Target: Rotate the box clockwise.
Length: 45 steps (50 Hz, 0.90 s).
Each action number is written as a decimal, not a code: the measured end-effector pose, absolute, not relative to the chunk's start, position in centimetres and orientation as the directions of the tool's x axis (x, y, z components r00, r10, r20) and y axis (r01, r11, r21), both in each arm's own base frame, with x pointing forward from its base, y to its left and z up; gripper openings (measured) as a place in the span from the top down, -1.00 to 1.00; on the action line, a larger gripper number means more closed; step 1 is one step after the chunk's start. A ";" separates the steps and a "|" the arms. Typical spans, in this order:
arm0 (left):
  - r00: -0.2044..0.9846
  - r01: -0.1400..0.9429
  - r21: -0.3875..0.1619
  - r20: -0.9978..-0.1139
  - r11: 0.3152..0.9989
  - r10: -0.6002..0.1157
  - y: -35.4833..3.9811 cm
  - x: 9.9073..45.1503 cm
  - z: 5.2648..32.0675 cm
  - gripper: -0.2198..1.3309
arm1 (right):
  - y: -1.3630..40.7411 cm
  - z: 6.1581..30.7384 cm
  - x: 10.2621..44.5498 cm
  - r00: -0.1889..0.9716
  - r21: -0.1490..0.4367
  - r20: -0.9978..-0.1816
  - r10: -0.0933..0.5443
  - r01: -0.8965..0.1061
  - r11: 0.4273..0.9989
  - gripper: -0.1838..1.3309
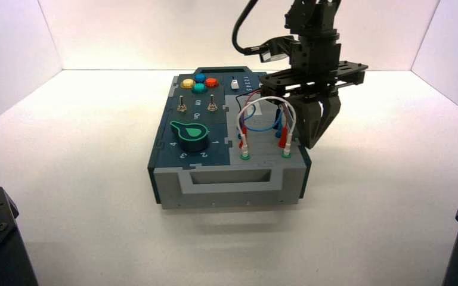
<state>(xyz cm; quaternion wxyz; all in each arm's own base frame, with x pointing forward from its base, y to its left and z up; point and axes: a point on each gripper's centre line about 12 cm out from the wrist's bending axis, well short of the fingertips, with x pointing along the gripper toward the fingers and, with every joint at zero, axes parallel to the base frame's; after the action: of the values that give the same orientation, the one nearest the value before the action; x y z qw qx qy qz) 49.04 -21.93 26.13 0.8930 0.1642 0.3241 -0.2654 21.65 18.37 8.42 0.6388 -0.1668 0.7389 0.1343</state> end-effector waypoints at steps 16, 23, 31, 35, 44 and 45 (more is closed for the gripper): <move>0.649 0.578 0.121 -0.667 0.807 -0.365 -21.8 49.1 26.1 0.92 | 20.1 8.7 20.7 -0.136 0.007 -0.989 -0.061 -0.451 0.892 0.94; 0.653 0.576 0.123 -0.664 0.808 -0.364 -21.5 48.8 26.7 0.92 | 20.1 8.8 20.8 -0.118 -0.006 -0.990 -0.070 -0.470 0.883 0.94; 0.662 0.569 0.125 -0.657 0.813 -0.361 -20.6 47.8 27.7 0.92 | 19.6 8.9 22.3 -0.057 -0.037 -0.996 -0.073 -0.476 0.879 0.94; 0.662 0.561 0.125 -0.662 0.818 -0.352 -19.8 47.3 27.8 0.92 | 18.6 9.1 23.8 -0.024 -0.047 -0.998 -0.064 -0.442 0.896 0.94; 0.662 0.537 0.123 -0.674 0.834 -0.327 -17.6 45.7 28.0 0.92 | 15.3 9.4 27.2 0.032 -0.055 -0.998 -0.047 -0.330 0.942 0.94; 0.663 0.534 0.123 -0.675 0.837 -0.323 -17.2 45.5 28.0 0.92 | 15.1 9.6 27.4 0.042 -0.055 -0.998 -0.044 -0.325 0.944 0.94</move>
<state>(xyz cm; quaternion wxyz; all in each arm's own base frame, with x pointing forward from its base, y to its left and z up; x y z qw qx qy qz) 45.54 -17.25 28.04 0.8981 0.1572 0.3343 -0.2385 27.45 15.14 9.61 0.7090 -0.1345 0.6852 0.0991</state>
